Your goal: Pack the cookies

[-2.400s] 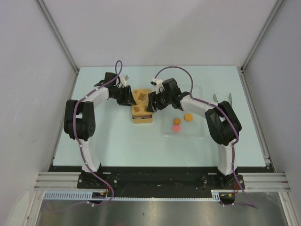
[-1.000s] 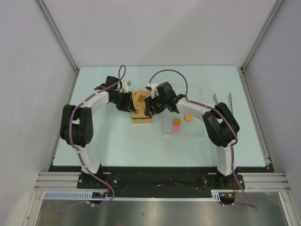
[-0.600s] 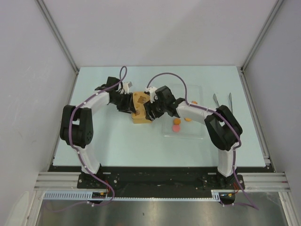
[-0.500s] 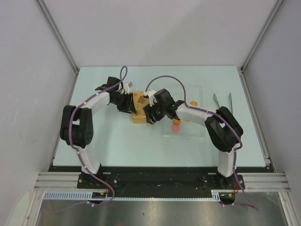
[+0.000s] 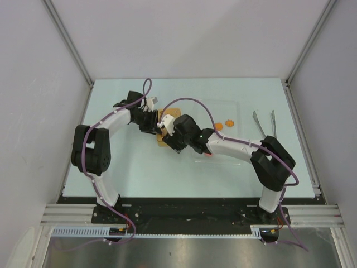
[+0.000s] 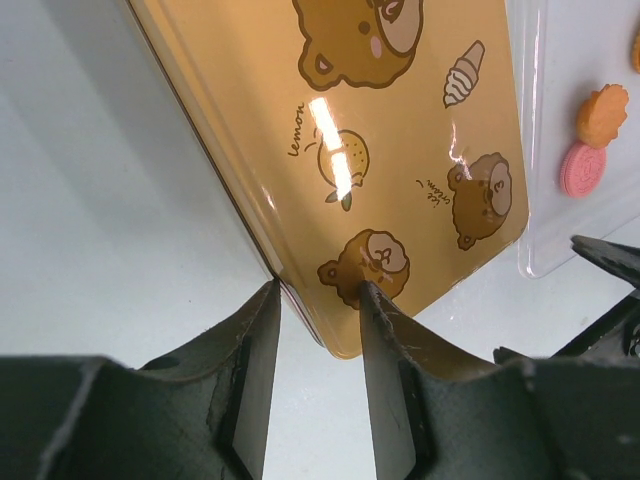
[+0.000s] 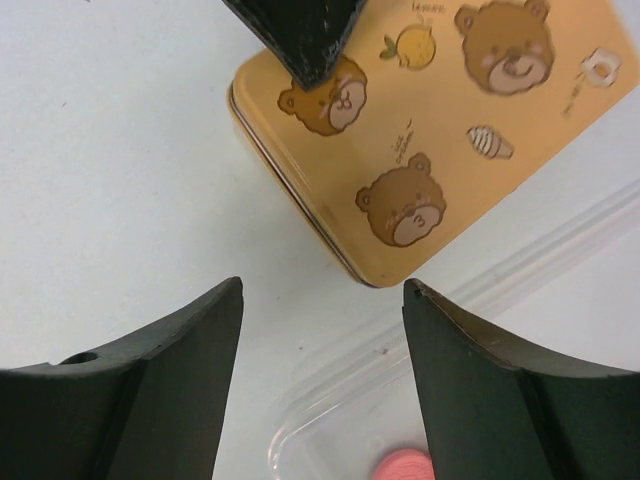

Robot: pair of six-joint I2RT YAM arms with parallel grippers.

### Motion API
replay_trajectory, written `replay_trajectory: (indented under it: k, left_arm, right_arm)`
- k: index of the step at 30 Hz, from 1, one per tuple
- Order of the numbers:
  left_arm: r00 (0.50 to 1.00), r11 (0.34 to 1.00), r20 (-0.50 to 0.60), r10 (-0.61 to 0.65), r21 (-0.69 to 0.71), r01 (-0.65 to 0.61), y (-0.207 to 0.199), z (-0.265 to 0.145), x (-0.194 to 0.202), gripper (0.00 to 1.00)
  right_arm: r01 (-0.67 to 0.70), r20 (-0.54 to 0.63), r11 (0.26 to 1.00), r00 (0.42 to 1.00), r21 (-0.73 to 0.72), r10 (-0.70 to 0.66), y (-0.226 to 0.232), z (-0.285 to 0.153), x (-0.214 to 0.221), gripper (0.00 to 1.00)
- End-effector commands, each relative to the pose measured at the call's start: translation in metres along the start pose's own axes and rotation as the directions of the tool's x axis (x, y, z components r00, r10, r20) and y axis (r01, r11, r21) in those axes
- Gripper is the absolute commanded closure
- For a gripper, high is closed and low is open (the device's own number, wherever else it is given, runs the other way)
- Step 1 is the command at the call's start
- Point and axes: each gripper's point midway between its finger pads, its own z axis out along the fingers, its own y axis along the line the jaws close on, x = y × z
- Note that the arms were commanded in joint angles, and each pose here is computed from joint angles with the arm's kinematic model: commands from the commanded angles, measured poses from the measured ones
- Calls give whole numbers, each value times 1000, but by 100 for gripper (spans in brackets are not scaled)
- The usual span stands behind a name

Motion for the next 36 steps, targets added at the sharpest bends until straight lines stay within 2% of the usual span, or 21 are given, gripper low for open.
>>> replay_trajectory:
  k: [1, 13, 36]
  left_arm:
    - [998, 998, 21, 56, 3, -56, -9, -8, -3, 59]
    - [998, 998, 19, 61, -4, -61, -8, -9, -1, 60]
    - [998, 999, 23, 51, -7, -50, -3, -12, 1, 60]
  right_arm:
    - [131, 62, 984, 988, 120, -139, -16, -12, -27, 30]
    - [317, 10, 936, 947, 150, -322, -8, 10, -16, 28]
    - [459, -41, 864, 886, 205, -461, -5, 43, 0, 29]
